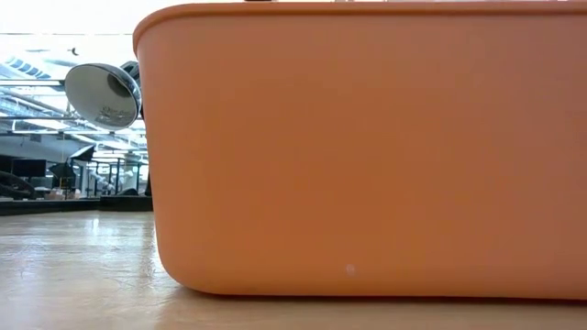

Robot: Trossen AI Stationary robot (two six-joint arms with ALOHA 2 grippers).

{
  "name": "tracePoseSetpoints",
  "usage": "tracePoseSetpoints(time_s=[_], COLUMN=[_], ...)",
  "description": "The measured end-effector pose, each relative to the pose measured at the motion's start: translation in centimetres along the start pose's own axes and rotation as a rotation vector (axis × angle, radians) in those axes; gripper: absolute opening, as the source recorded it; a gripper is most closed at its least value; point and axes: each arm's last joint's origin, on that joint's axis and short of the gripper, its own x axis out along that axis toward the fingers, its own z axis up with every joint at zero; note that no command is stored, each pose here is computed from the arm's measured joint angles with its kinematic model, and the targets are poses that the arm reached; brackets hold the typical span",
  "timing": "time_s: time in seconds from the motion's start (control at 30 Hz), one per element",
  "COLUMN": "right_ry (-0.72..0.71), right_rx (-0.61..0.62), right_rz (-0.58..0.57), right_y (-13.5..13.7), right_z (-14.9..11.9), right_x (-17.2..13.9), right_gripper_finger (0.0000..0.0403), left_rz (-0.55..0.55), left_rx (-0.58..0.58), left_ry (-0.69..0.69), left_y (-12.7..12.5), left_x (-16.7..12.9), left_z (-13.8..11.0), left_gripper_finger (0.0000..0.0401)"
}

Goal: Pick & Place Markers
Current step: Put the top black mini marker into the orange bin

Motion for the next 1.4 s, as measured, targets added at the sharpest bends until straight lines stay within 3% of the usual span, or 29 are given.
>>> tracePoseSetpoints(time_s=[0.13, 0.3, 0.47, 0.6, 0.7, 0.83, 1.07, 1.4], right_ry=[0.0, 0.0, -0.001, -0.001, -0.001, -0.001, 0.0, 0.0], right_rx=[0.0, 0.0, 0.0, 0.0, 0.0, 0.0, 0.0, 0.0], right_rz=[0.0, 0.001, 0.0, 0.0, 0.0, 0.0, 0.0, 0.0], right_y=[0.0, 0.0, 0.0, 0.0, 0.0, 0.0, 0.0, 0.0], right_z=[0.0, 0.0, 0.0, 0.0, 0.0, 0.0, 0.0, 0.0], right_x=[0.0, 0.0, 0.0, 0.0, 0.0, 0.0, 0.0, 0.0], right_gripper_finger=[0.0011, 0.0011, 0.0011, 0.0011, 0.0011, 0.0011, 0.0011, 0.0011], left_rz=[0.192, 0.341, 0.336, 0.167, 0.127, 0.117, 0.063, 0.092], left_rx=[-0.033, -0.13, -0.256, -0.348, -0.425, -0.482, -0.5, -0.466], left_ry=[0.089, 0.279, 0.418, 0.387, 0.379, 0.369, 0.324, 0.276], left_y=[4.5, 11.4, 19.0, 23.5, 26.0, 27.8, 28.0, 27.0], left_x=[-2.5, -1.0, 2.2, 4.9, 6.3, 7.6, 8.9, 9.7], left_z=[-0.9, -3.5, -7.5, -10.9, -13.9, -17.4, -21.7, -23.5], left_gripper_finger=[0.0186, 0.0213, 0.021, 0.0196, 0.0185, 0.0175, 0.017, 0.017])
